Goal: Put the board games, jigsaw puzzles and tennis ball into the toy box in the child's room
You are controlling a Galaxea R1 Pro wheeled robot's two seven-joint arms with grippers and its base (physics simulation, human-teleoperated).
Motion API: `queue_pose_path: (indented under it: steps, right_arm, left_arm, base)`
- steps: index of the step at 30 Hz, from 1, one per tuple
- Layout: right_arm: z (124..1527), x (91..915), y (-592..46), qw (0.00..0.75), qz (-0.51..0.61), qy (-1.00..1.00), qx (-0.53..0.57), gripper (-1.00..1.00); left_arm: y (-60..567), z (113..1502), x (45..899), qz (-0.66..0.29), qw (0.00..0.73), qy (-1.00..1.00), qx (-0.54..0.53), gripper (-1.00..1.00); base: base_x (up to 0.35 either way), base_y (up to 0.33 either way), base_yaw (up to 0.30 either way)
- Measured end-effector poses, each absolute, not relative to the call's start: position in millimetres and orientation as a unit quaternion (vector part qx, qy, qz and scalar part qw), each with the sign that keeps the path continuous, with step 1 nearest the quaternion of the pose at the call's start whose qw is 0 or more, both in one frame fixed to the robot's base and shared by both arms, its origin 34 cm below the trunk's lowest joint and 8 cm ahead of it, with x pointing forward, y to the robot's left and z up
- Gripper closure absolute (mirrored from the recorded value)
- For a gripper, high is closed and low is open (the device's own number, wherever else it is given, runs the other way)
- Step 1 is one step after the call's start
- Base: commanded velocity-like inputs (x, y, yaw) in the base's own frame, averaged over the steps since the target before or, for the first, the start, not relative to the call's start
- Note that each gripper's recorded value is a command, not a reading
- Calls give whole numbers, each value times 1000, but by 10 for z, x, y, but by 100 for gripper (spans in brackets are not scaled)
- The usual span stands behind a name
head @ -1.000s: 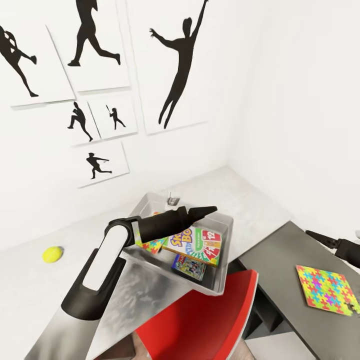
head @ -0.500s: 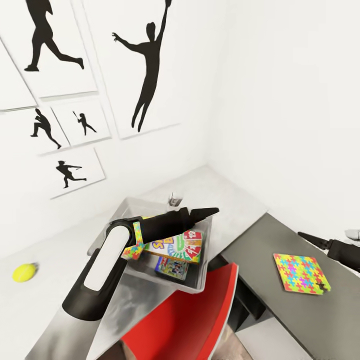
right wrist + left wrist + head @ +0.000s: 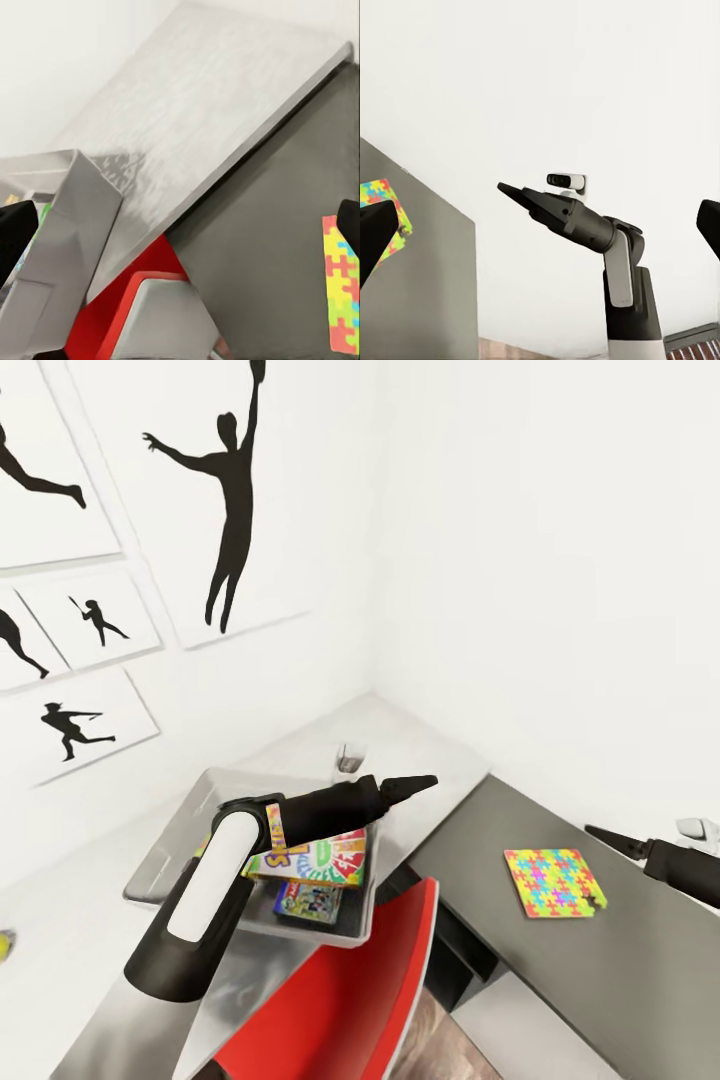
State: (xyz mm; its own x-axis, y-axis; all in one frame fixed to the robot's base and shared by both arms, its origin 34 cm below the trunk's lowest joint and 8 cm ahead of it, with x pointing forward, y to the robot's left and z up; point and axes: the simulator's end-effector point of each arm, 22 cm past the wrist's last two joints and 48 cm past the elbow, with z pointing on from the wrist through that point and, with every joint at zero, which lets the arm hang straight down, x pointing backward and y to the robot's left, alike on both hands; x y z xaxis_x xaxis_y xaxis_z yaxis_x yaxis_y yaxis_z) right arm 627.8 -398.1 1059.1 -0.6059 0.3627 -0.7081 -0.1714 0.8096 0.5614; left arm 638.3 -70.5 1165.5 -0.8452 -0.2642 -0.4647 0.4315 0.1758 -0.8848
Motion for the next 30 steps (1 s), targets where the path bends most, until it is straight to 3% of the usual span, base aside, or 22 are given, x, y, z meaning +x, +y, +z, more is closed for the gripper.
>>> queue_pose_path:
  steps: [7, 30]
  right_arm:
    - [10604, 6278, -3943, 439, 306, 843, 52, -100]
    - [10566, 6276, -3848, 431, 312, 845, 44, -100]
  left_arm:
    - [-704, 11678, 6377, -639, 274, 716, 60, -100]
    - [-691, 11691, 6382, -640, 275, 715, 59, -100]
  base:
    - [0, 0, -215]
    - [-193, -108, -14]
